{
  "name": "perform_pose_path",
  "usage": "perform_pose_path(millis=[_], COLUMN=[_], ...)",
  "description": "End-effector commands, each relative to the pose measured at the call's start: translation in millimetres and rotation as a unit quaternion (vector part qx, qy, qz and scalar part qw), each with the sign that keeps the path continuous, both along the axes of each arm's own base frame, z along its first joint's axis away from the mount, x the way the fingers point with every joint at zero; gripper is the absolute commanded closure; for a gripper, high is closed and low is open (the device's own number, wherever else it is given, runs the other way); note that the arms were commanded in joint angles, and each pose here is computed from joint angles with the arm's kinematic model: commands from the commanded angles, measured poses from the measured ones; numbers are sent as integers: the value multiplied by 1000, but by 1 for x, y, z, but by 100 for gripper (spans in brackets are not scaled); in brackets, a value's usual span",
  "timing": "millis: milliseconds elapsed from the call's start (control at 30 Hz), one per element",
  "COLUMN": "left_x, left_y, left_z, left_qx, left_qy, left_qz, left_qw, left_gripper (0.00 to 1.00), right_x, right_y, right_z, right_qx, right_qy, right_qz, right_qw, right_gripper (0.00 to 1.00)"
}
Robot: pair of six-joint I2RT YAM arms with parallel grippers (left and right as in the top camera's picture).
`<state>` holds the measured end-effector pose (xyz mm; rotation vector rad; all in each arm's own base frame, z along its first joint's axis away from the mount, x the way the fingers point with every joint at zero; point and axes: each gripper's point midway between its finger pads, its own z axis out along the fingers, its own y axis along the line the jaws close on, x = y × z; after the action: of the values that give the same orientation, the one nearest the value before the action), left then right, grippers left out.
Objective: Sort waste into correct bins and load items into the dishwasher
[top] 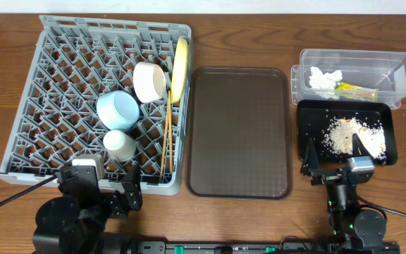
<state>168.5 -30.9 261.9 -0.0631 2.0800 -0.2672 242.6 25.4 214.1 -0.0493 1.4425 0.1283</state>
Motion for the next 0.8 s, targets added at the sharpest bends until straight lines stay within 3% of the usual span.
perform_pose_path(millis=[0, 200, 767], left_x=[0, 0, 0], left_y=[2, 2, 2], left_z=[0, 0, 0], left_qx=[8, 8, 8], left_qy=[-2, -2, -2], left_qz=[2, 2, 2], left_qw=[1000, 1000, 1000], left_gripper=[3, 3, 3], right_x=[2, 2, 3], right_y=[-1, 1, 4], right_z=[-16, -58, -61], right_qx=[-8, -14, -15], right_qy=[15, 101, 109], right_qz=[-3, 3, 11], right_qw=[1000, 995, 994], right_gripper=[1, 1, 1])
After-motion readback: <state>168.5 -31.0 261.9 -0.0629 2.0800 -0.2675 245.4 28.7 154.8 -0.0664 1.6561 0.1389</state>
